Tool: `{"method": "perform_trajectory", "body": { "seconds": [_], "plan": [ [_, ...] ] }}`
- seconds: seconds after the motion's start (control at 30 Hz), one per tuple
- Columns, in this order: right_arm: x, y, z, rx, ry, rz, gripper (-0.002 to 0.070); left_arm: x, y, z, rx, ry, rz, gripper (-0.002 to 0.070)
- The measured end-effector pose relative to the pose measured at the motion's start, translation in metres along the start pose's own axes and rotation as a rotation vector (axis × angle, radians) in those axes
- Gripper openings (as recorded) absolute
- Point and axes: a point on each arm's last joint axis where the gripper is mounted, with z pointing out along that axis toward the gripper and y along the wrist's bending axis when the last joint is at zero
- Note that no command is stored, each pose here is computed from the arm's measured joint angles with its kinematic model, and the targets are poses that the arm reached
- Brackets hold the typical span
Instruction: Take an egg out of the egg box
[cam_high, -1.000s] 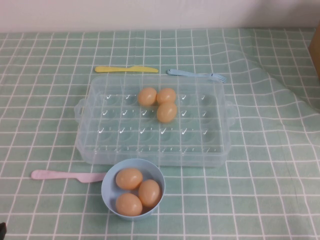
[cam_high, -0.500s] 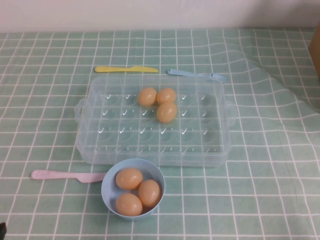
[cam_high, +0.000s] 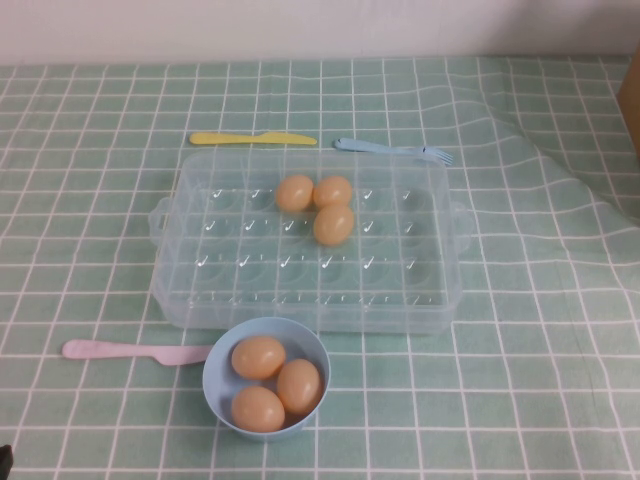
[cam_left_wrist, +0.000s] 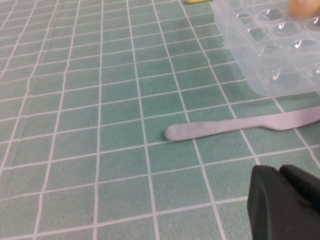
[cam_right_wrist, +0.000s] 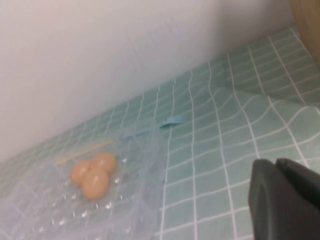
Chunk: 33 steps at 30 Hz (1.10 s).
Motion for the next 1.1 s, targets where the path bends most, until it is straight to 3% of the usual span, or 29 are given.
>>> {"method": "perform_trajectory", "body": {
  "seconds": [0.33, 0.5, 0.8, 1.1],
  "plan": [
    [-0.006, 0.0, 0.0, -0.006, -0.071, 0.11, -0.0017, 0.0, 0.0, 0.0, 0.0, 0.0, 0.0, -0.0003],
    [-0.005, 0.006, -0.001, -0.045, -0.012, 0.161, -0.0017, 0.0, 0.0, 0.0, 0.0, 0.0, 0.0, -0.0003],
    [-0.042, 0.052, 0.023, -0.105, 0.422, 0.124, -0.0017, 0.0, 0.0, 0.0, 0.0, 0.0, 0.0, -0.0003],
    [-0.06, 0.061, 0.073, -0.022, 0.93, -0.043, -0.0017, 0.0, 0.0, 0.0, 0.0, 0.0, 0.0, -0.0003]
  ]
}}
